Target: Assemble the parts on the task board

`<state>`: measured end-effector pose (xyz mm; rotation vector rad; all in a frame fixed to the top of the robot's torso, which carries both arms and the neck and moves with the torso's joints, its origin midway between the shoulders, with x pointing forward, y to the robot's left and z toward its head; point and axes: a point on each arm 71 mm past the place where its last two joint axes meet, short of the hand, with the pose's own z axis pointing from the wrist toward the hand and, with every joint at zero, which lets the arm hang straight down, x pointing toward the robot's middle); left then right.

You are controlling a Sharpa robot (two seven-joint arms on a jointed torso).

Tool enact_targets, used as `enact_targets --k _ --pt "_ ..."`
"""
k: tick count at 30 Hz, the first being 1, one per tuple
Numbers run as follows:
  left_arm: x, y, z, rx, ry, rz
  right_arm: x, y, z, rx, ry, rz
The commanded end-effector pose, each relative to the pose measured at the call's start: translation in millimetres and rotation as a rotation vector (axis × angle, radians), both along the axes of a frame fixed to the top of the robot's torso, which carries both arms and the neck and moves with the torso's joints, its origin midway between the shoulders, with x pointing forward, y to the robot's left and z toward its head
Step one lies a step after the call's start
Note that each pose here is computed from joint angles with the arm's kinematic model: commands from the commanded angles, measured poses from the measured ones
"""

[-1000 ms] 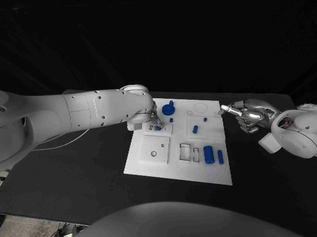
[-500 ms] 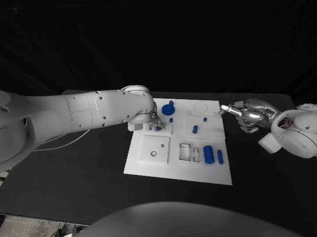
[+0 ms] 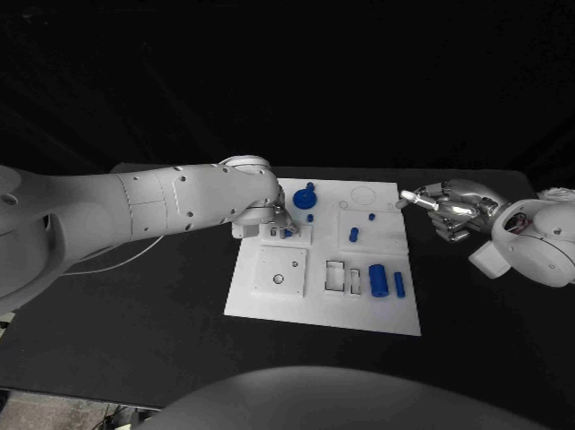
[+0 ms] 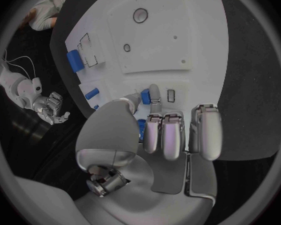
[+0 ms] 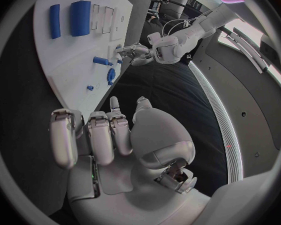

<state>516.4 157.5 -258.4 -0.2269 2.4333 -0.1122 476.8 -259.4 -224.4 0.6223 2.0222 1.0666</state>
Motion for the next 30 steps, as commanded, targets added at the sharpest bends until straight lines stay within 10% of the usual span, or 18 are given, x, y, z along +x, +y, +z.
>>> enact_targets --k 1,30 --pt "-2.5 4.8 -3.0 0.065 0.03 0.048 -1.1 1.2 -0.8 -0.001 0.006 0.018" --pt "0.4 8.9 -2.2 0.045 0.0 0.071 -1.8 -0.1 -3.9 -0.002 0.016 0.018"
